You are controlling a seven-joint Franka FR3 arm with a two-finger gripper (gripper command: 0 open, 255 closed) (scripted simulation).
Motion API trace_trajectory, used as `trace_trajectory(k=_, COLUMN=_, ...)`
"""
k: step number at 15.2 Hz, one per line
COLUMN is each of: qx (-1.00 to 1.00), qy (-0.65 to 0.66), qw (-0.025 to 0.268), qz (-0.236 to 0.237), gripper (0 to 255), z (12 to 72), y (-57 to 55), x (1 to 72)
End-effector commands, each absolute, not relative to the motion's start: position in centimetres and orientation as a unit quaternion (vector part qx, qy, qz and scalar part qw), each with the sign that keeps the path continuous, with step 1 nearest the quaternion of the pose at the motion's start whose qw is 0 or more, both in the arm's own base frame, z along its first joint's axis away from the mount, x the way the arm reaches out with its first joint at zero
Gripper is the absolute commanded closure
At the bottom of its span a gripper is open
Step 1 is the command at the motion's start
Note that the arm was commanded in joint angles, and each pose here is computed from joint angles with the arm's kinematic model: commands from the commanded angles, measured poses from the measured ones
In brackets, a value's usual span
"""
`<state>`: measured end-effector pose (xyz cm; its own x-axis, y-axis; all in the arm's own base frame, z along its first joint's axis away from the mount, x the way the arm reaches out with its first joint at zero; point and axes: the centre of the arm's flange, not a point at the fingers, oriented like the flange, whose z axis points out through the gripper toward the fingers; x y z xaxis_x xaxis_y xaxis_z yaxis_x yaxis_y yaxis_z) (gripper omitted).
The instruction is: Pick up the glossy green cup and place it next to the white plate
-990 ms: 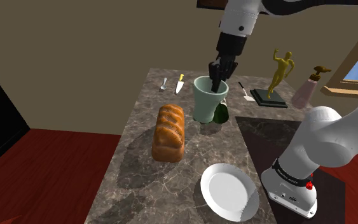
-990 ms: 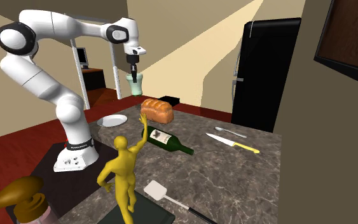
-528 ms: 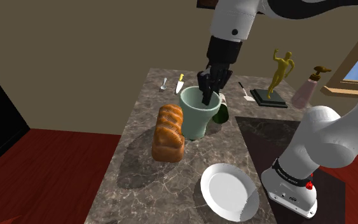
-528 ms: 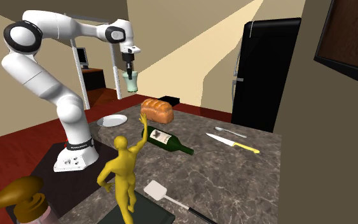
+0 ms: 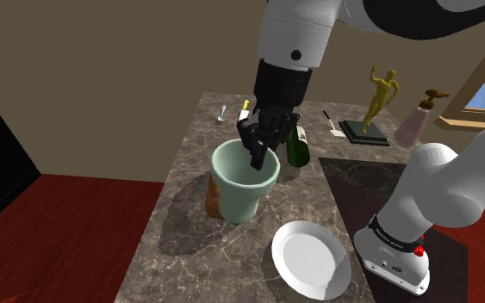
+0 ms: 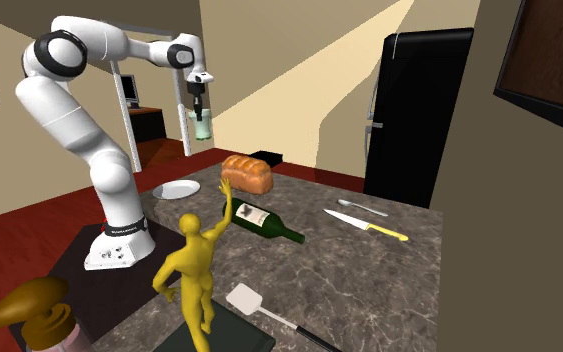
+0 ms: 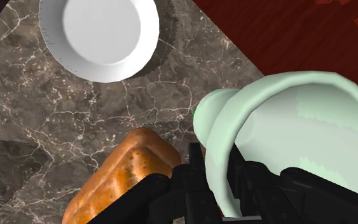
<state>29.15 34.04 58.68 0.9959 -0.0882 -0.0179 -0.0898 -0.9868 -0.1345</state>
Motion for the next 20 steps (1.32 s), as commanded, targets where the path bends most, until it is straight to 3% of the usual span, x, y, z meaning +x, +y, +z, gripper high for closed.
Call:
trace_trajectory(k=1, qx=-0.997, qy=0.046, qw=0.069, qz=0.006, gripper=255, z=57.8, y=35.9, x=28.5)
trace_trajectory(k=20, qx=-0.997, qy=0.046, qw=0.069, qz=0.006, gripper=255, z=47.7, y=35.9, x=28.5)
